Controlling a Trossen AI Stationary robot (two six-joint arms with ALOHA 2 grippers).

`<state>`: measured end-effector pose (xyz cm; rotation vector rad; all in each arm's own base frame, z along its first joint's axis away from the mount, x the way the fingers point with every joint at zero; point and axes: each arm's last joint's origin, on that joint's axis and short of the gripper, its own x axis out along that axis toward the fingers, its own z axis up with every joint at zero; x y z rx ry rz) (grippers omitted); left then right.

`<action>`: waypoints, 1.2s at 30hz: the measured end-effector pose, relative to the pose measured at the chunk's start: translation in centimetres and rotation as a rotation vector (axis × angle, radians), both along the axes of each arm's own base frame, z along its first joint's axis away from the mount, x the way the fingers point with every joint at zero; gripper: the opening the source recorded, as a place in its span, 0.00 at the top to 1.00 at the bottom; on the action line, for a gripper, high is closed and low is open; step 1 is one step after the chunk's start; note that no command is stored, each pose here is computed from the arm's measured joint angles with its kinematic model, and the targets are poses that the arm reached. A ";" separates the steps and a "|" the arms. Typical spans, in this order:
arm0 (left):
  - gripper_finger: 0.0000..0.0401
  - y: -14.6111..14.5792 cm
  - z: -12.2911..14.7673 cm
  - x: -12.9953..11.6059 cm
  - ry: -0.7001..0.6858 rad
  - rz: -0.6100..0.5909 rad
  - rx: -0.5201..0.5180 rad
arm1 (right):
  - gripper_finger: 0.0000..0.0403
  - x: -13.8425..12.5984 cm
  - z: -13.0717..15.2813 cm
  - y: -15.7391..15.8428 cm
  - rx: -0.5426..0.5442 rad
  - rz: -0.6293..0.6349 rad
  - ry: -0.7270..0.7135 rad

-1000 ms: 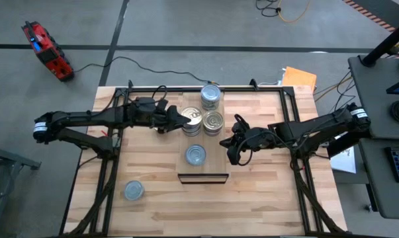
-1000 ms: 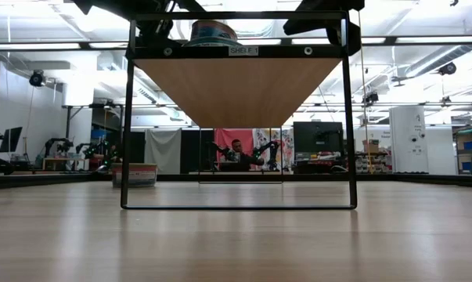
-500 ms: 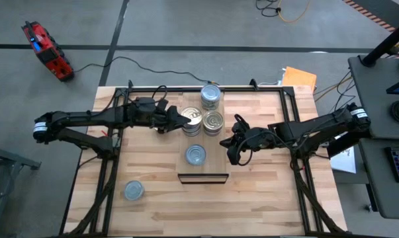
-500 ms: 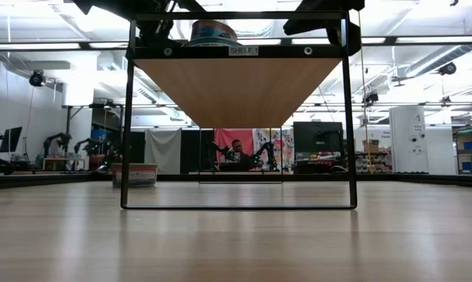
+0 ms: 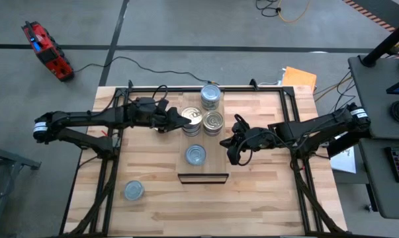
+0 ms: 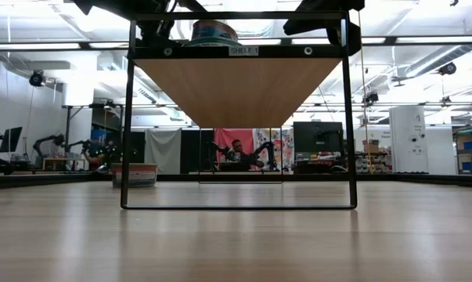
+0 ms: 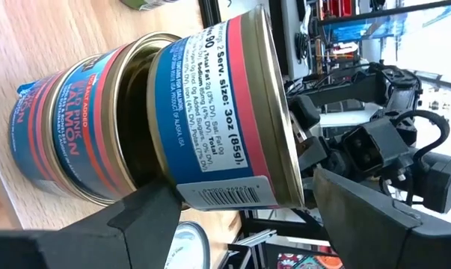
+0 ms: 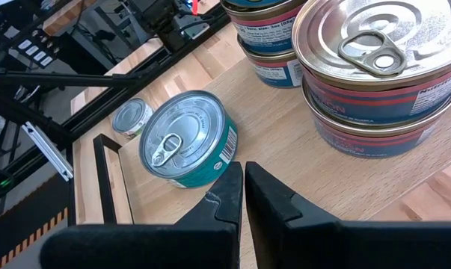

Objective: Stack canned seafood by type on shelf
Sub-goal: Stack the blue-pink tuna can on top of the blue-pink tuna can on the shelf aligned with the other blue-pink tuna can

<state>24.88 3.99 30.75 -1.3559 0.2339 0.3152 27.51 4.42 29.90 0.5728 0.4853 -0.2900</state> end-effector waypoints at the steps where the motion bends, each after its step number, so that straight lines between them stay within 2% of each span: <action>1: 0.29 0.0 0.0 0.0 -0.001 -0.001 0.003 | 0.98 0.0 0.0 0.0 0.000 0.000 0.000; 10: 0.29 0.0 0.0 0.0 -0.003 0.005 -0.011 | 0.98 0.0 0.0 0.0 -0.001 0.000 0.000; 23: 0.16 0.0 0.2 0.0 -0.019 0.002 -0.045 | 0.98 0.0 0.0 0.0 -0.004 0.002 0.002; 36: 0.15 -0.2 0.3 -0.1 -0.027 -0.039 -0.121 | 0.98 0.0 0.0 0.0 -0.004 0.002 0.005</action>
